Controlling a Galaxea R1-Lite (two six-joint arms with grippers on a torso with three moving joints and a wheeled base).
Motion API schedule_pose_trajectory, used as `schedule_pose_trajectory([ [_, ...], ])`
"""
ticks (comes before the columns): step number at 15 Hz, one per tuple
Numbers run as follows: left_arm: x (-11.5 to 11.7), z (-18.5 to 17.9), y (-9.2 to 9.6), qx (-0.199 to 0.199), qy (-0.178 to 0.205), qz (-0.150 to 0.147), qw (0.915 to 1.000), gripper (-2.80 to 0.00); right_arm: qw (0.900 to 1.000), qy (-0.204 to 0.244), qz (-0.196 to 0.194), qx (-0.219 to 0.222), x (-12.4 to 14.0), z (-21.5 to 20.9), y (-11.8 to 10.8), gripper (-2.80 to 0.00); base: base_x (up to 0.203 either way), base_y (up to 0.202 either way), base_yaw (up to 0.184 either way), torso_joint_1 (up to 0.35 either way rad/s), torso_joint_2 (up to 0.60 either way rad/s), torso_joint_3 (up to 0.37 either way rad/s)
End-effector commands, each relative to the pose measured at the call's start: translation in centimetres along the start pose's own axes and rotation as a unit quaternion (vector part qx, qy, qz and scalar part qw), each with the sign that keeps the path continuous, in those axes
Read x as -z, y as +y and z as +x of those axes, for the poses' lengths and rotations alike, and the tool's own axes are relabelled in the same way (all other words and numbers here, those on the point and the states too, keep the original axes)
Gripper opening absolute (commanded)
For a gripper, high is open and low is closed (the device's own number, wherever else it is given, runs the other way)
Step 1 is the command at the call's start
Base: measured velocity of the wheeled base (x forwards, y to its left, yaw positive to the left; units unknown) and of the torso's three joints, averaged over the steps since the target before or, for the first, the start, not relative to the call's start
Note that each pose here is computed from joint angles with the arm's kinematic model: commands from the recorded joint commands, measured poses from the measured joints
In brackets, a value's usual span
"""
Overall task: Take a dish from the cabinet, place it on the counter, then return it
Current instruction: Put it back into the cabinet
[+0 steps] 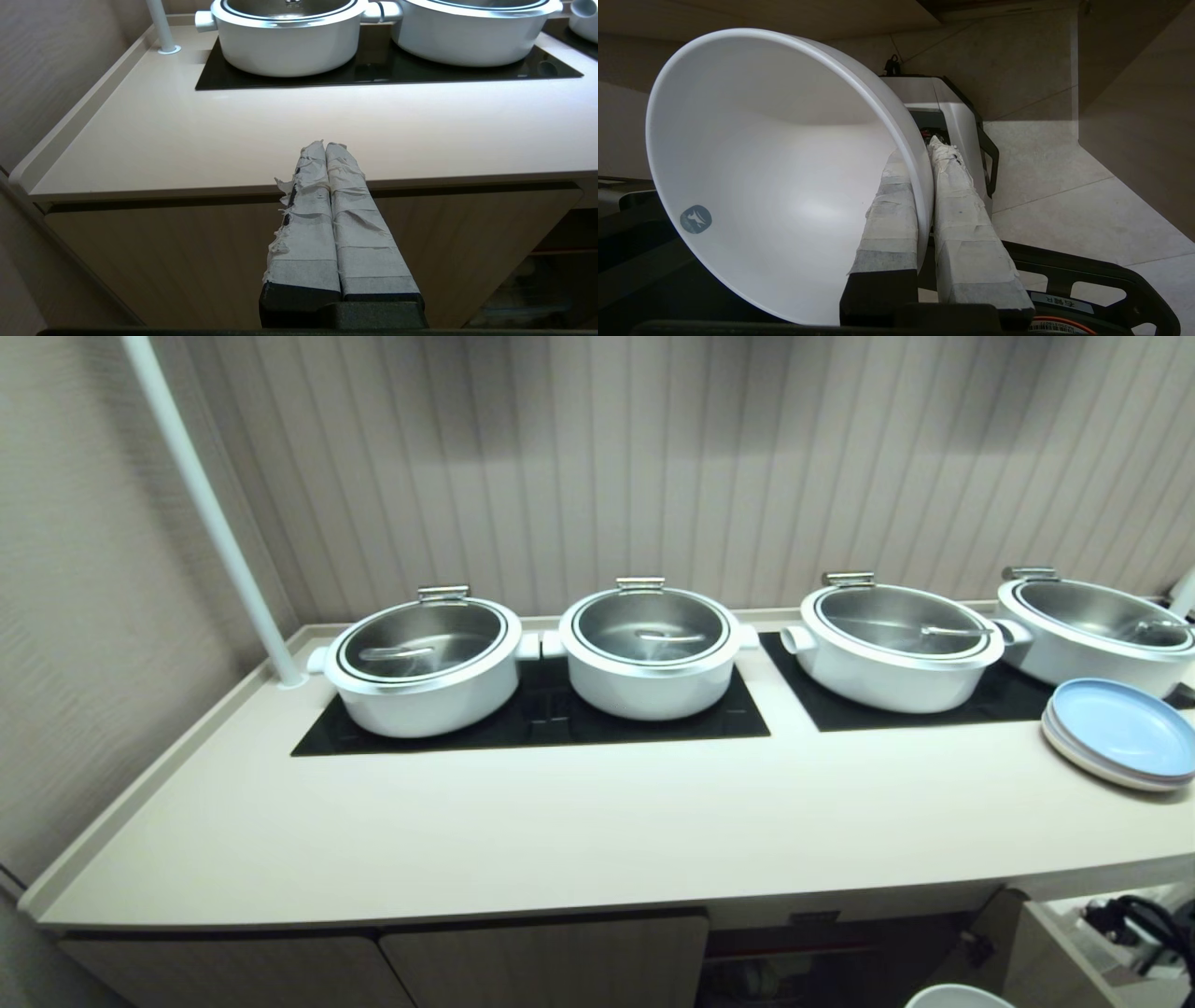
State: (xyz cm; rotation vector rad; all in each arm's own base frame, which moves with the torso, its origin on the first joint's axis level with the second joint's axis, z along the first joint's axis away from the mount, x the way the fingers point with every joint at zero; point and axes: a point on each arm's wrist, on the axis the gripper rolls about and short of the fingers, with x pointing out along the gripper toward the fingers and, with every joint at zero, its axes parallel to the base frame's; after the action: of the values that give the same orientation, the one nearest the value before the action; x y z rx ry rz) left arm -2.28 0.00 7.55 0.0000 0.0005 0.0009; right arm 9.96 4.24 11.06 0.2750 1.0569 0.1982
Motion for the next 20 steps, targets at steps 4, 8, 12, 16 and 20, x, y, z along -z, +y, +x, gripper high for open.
schedule_pose_trajectory([
  [4,0.00,0.00,0.00,0.000,0.000,0.000,1.0000,-2.80,1.000,0.006,0.003,0.001,0.09,0.14,-0.05,-2.80,0.000,0.000,0.000,0.000,0.00,0.000],
  [8,0.00,0.00,0.00,0.000,0.000,0.000,1.0000,-2.80,1.000,0.004,0.002,0.001,-0.06,0.13,0.04,-2.80,0.000,0.000,0.000,0.000,0.00,0.000],
  [12,0.00,0.00,0.00,0.000,0.000,0.000,1.0000,-2.80,1.000,0.007,0.003,0.003,0.10,0.16,-0.06,-2.80,0.000,0.000,0.000,0.000,0.00,0.000],
  [16,0.00,0.00,0.00,0.000,0.000,0.000,1.0000,-2.80,1.000,0.012,0.004,0.006,0.42,0.23,-0.24,-2.80,0.000,0.000,0.000,0.000,0.00,0.000],
  [20,0.00,0.00,0.00,0.000,0.000,0.000,1.0000,-2.80,1.000,0.016,0.004,0.008,0.56,0.34,-0.30,-2.80,0.000,0.000,0.000,0.000,0.00,0.000],
])
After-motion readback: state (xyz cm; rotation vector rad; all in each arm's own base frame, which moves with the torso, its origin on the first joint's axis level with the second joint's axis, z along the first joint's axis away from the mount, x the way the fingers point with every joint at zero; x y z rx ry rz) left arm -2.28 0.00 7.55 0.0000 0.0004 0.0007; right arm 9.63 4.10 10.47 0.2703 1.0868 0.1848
